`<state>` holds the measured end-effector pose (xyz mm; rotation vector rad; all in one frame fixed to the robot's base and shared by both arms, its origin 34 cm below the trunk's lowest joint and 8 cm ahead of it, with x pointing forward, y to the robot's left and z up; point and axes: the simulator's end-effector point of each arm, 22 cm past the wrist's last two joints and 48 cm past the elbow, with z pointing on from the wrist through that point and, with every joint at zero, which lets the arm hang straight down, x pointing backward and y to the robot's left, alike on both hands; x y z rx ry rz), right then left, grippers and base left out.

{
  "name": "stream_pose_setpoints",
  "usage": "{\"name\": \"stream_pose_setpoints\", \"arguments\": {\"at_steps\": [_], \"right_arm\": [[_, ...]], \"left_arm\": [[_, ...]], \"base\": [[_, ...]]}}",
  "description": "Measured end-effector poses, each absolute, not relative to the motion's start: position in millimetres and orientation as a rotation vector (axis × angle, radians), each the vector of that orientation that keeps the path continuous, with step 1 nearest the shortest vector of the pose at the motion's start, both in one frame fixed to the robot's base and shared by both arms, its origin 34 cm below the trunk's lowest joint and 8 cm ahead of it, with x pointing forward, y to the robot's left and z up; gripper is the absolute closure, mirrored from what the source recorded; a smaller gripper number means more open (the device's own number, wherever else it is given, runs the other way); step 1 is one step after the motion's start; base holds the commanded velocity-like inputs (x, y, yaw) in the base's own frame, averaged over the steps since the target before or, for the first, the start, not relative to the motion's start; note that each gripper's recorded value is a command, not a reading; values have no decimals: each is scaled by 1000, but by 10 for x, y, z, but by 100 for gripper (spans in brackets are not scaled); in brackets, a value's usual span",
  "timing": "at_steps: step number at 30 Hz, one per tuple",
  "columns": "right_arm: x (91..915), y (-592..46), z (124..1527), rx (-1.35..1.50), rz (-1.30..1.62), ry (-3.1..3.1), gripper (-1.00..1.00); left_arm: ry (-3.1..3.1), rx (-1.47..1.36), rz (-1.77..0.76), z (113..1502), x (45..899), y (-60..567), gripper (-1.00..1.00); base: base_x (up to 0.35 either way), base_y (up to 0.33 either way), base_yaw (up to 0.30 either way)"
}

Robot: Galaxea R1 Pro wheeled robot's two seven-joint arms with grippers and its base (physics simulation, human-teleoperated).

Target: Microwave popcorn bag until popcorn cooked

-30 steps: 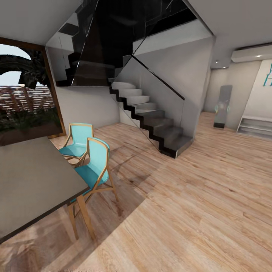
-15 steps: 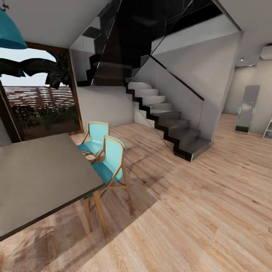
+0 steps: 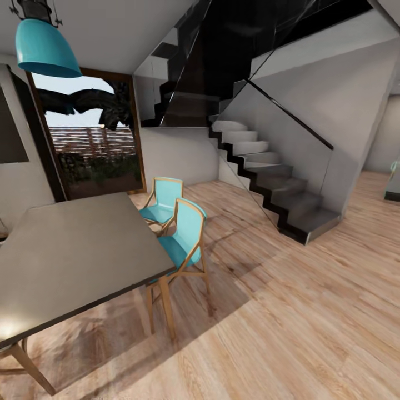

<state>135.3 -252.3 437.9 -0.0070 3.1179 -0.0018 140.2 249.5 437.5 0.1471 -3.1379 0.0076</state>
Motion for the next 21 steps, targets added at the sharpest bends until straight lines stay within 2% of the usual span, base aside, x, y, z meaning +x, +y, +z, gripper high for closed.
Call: {"name": "stream_pose_setpoints", "arguments": {"at_steps": [21], "right_arm": [[1352, -2534, 4379, -7, -4, 3118, -100]], "left_arm": [[-3139, 147, 8, 4375, 1404, 2495, -100]], "base": [[0, 0, 269]]}}
